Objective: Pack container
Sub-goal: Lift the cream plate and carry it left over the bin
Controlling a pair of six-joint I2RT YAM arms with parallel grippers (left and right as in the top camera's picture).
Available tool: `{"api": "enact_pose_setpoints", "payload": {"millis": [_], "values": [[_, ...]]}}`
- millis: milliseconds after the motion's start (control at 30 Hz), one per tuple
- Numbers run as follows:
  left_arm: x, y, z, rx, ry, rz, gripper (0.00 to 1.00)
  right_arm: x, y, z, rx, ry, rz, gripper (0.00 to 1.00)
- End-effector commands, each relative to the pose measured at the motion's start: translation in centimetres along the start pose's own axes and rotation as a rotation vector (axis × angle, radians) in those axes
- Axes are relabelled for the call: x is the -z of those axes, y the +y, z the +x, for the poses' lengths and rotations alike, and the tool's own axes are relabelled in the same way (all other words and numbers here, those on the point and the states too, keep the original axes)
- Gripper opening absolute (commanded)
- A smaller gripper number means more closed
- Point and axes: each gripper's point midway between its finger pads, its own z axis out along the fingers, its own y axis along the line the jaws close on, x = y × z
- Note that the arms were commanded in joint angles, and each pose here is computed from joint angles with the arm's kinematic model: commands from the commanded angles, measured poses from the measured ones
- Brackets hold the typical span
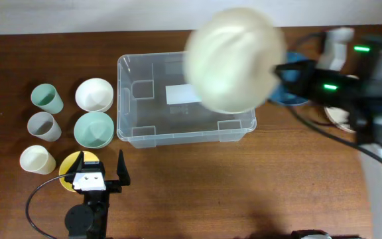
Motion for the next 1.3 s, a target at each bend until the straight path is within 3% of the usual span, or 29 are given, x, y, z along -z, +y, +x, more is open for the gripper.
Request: {"api": "enact_pose_setpoints", "payload": {"millis": [0,233,500,1267], "values": [[0.0,-0.1,0.1,0.006,0.003,0.005,0.99,-5.6,0.4,1.3,-0.081,0.021,0.116,0.04],[0.0,-0.1,0.2,0.006,0.003,0.005,0.99,-15.2,1.9,4.9,-0.018,0.138,0.077,0.04],[0.0,-0.1,0.2,0.006,0.003,0.005,0.99,-22.8,-0.4,8.0,-0.048,0.214,0.095,0.04],[0.0,-0.1,0.2,0.006,0.003,0.005,0.99,-28.5,-7.7,13.0,-0.101,0.336,0.249,0.04]]}}
